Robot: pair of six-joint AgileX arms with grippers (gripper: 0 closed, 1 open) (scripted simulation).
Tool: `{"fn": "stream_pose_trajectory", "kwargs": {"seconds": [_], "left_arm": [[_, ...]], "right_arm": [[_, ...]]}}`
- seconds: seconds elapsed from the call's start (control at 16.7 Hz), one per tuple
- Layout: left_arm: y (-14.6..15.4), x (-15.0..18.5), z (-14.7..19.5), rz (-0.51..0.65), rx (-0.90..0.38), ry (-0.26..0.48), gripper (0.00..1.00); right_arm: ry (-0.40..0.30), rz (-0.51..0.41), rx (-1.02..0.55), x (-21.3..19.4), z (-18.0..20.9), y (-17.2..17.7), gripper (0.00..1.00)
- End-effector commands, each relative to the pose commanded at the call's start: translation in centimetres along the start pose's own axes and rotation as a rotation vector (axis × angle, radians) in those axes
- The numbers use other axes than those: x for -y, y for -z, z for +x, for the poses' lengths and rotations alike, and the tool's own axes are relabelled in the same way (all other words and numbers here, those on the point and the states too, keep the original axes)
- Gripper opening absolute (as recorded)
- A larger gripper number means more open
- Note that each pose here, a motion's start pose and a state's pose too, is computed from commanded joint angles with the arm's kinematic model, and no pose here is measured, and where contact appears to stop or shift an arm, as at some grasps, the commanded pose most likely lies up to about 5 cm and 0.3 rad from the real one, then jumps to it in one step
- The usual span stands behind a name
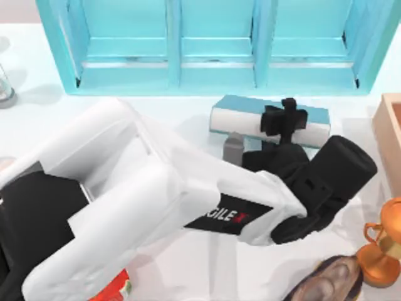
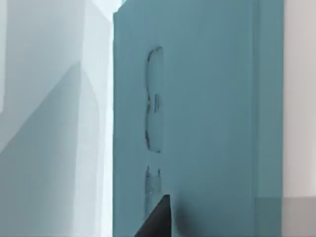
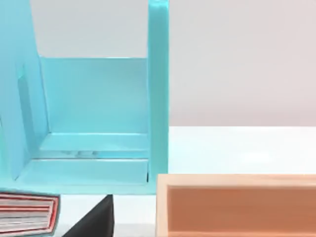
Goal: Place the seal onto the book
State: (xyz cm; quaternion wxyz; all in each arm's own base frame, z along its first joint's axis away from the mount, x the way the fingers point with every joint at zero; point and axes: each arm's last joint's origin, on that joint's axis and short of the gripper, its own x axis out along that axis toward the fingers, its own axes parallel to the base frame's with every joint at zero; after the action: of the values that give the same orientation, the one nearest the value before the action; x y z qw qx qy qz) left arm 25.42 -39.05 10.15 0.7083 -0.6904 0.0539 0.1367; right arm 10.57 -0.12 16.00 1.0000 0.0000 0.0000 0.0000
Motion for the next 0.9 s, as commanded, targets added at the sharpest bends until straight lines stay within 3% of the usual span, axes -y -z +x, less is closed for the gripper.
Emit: {"fn": "stream_pose_trajectory", "kwargs": {"seconds": [0.18, 0.24, 0.9], "left_arm": [[0.0, 0.0, 0.0, 0.0, 0.0, 0.0, 0.98], [0.0, 0.0, 0.0, 0.0, 0.0, 0.0, 1.0], [-0.8, -0.3, 1.1, 0.011, 0.046, -0.013, 1.0]], "right_arm": [[0.0, 0.0, 0.0, 0.0, 0.0, 0.0, 1.0], [0.0, 0.0, 0.0, 0.0, 0.0, 0.0, 1.0], [0.0, 0.0, 0.0, 0.0, 0.0, 0.0, 1.0]]}}
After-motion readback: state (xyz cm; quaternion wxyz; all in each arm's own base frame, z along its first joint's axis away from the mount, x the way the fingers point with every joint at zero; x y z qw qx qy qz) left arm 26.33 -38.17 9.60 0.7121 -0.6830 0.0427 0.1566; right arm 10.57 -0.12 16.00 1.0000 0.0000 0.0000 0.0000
